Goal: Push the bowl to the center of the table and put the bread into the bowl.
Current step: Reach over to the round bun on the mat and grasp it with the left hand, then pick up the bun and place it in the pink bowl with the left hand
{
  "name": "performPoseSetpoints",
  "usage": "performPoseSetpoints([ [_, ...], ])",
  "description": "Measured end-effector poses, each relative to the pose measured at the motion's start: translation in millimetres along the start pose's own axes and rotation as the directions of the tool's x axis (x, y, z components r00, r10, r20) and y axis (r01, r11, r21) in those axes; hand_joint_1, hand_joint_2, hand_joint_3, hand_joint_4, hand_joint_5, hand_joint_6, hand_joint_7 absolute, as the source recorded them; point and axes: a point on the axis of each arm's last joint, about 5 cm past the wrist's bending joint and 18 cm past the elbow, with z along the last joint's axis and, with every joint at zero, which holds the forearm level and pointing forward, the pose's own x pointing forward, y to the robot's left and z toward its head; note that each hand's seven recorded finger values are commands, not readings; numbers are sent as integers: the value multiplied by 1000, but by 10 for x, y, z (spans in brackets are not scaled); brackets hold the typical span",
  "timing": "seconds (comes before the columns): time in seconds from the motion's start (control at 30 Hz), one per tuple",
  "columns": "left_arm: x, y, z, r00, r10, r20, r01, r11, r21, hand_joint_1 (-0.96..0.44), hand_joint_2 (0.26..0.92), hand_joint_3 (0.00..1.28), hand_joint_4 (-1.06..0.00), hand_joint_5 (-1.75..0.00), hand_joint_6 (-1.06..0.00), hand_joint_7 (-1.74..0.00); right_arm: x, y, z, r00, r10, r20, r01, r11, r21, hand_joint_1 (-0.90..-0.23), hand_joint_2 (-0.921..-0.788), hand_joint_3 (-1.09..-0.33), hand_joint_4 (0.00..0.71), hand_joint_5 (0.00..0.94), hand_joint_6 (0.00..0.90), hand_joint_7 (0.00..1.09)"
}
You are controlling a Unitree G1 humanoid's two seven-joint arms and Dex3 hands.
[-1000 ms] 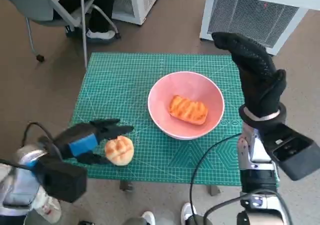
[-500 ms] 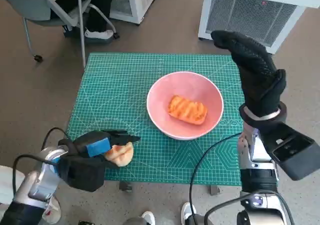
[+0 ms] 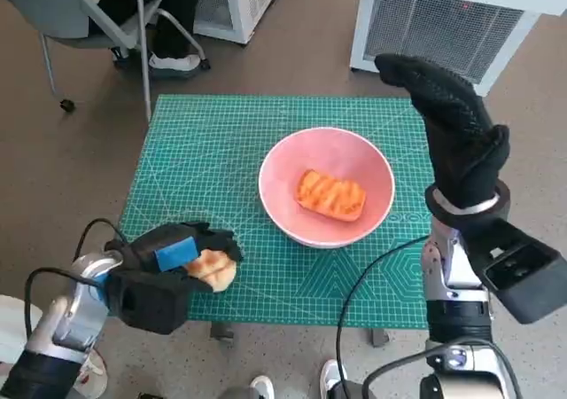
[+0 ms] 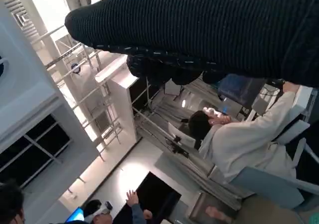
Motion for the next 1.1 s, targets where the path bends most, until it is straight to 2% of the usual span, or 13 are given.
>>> performPoseSetpoints([
  [0.17, -113, 256, 125, 992, 111, 51, -112, 994, 13, 0, 921, 184, -479, -1352, -570, -1261, -3, -2, -2, 1000, -1, -1, 1, 1000, -1, -630, -921, -818, -1, 452, -1, 642],
  [0.2, -133, 317, 158, 989, 137, 65, -138, 990, 19, 0, 921, 234, -425, -1405, -514, -1323, -4, -3, -3, 1000, -2, -2, 2, 1000, -1, -630, -921, -818, -1, 453, -1, 643],
  [0.3, -200, 528, 282, 967, 226, 114, -231, 972, 32, 0, 921, 196, -475, -1355, -549, -1284, -7, -4, -9, 1000, -3, -6, 3, 1000, 0, -630, -921, -818, -1, 453, -1, 643],
  [0.43, -260, 798, 486, 915, 346, 205, -364, 930, 55, 1, 921, 180, -498, -1329, -561, -1274, -6, -4, -17, 1000, -3, -8, 3, 1000, 1, -631, -921, -816, -1, 453, -1, 643],
  [0.57, -245, 993, 680, 852, 429, 302, -466, 882, 62, 0, 921, 177, -505, -1313, -560, -1283, -8, -5, -26, 1000, -5, -11, 5, 1000, 1, -627, -921, -815, -1, 454, -1, 642],
  [0.77, -67, 1169, 884, 779, 463, 422, -538, 840, 71, 0, 921, 176, -528, -1278, -540, -1315, -16, -11, -41, 1000, -6, -18, 6, 1000, 3, -623, -921, -813, -1, 456, -1, 642],
  [0.87, 72, 1230, 957, 773, 447, 450, -540, 836, 97, 0, 921, 173, -543, -1262, -532, -1324, -12, -10, -41, 1000, -5, -17, 5, 1000, 3, -624, -921, -812, -1, 456, -1, 641],
  [0.97, 215, 1277, 1017, 783, 416, 462, -518, 848, 114, 0, 921, 176, -541, -1259, -526, -1333, -10, -10, -40, 1000, -4, -16, 4, 1000, 3, -624, -921, -810, -1, 457, -1, 641],
  [1.1, 374, 1295, 1089, 811, 375, 448, -471, 874, 120, 0, 921, 263, -420, -1360, -450, -1426, -8, -12, -35, 1000, -4, -12, 4, 1000, 0, -627, -921, -809, -1, 459, -1, 642],
])
